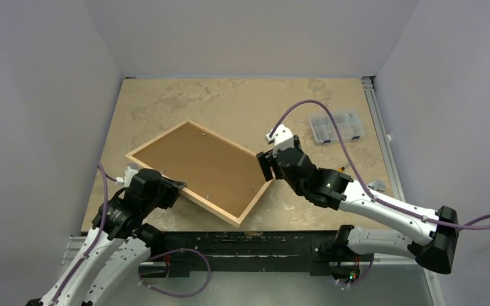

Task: Take the photo out of the frame

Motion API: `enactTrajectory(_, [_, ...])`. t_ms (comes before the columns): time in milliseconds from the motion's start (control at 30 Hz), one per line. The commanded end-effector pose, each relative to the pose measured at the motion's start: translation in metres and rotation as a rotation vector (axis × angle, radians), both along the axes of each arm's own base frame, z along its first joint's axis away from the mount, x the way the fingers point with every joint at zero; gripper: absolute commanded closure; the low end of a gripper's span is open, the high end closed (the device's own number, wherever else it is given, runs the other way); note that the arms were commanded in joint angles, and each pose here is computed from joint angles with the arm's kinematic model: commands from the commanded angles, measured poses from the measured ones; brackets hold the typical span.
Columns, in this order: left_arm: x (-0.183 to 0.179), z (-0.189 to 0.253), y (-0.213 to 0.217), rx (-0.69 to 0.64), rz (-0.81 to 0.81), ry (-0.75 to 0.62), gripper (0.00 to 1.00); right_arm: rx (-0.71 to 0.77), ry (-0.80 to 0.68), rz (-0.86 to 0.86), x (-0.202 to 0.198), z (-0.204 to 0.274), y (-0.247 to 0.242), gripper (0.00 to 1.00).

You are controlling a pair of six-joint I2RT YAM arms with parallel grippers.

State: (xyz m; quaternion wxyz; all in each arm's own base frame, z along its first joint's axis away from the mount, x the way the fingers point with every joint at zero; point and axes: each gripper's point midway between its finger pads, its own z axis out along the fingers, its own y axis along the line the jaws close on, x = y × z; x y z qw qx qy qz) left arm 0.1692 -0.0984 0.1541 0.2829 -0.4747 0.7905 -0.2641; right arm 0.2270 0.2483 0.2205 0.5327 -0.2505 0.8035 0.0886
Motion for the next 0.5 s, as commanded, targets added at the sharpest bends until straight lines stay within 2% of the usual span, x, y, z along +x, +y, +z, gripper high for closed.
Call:
enactTrajectory(0, [-0.006,0.013,0.037,0.16,0.059,-0.056,1.0,0.006,0.018,-0.262,0.026,-0.012,-0.06,0.25])
enactTrajectory(133, [-0.011,0.012,0.048,0.197,0.081,-0.064,1.0,0.025,0.096,-0.231,0.012,-0.038,-0.06,0.25])
enactTrajectory(300, [-0.011,0.022,0.055,0.237,0.079,-0.093,1.0,0.016,0.217,-0.053,-0.016,-0.07,-0.039,0.24])
enactTrajectory(467, [-0.007,0.041,0.069,0.337,0.083,-0.125,1.0,-0.117,0.091,0.191,-0.064,-0.061,0.002,0.24])
